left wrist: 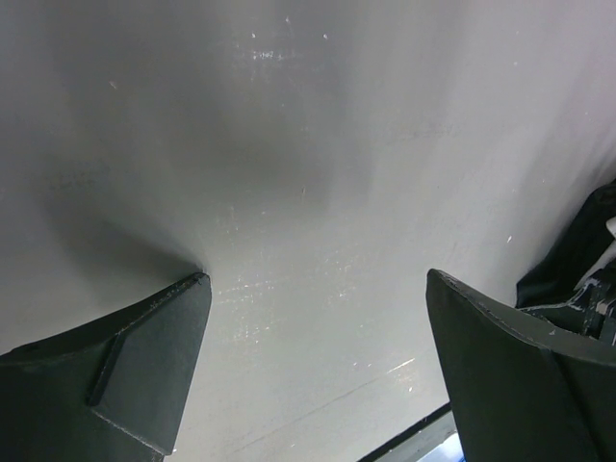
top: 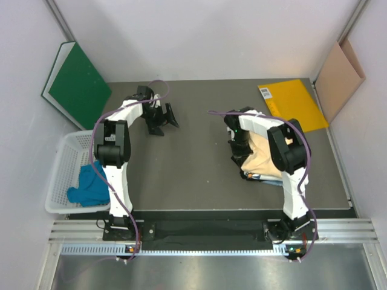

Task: Fold and stack the t-shirts
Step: Neatly place the folded tshirt to the corner

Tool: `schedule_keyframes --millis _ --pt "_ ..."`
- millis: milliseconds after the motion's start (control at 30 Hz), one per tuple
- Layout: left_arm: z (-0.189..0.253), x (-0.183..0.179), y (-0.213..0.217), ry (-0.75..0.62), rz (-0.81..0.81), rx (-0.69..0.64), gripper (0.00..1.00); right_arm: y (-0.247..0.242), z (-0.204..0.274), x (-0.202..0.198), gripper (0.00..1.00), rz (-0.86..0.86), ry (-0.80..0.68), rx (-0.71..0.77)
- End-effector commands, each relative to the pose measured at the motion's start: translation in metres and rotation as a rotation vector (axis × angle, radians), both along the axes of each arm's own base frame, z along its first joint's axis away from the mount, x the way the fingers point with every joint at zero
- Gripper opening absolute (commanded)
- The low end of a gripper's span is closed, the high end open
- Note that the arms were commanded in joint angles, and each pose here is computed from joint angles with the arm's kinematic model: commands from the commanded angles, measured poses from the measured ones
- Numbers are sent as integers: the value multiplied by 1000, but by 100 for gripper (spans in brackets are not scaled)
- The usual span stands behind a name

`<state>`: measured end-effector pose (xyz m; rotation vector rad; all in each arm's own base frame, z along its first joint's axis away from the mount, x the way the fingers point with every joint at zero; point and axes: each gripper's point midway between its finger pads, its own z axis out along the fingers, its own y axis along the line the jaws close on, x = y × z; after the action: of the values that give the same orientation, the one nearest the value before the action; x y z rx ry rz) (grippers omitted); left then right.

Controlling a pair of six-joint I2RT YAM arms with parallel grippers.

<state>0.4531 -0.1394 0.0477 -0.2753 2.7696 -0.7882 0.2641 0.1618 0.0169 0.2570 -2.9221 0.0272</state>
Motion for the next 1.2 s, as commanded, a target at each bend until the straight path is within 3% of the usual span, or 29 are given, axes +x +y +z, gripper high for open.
schedule_keyframes --millis 0,500,767,967,1000,1067,1100,1167 --pt "-27 -11 6 58 -14 58 99 -74 -6 -5 0 -124 -3 -210" --pt "-26 -11 4 52 -17 49 99 -188 5 -29 0 -340 6 -441" --pt "-27 -11 4 55 -16 48 99 -220 17 -41 0 -476 -5 -468" --pt "-21 -8 2 28 -30 36 99 -211 22 -24 0 -470 -38 -382" --pt "-20 -8 2 22 -30 40 99 -204 25 -16 23 -444 -71 -360" --pt "-16 -7 2 8 -35 42 99 -188 45 9 54 -385 -189 -303" --pt "-13 -5 2 -5 -33 43 99 -177 55 22 99 -357 -258 -284" --pt "-8 -4 3 -26 -32 49 99 -158 73 49 100 -302 -362 -225"
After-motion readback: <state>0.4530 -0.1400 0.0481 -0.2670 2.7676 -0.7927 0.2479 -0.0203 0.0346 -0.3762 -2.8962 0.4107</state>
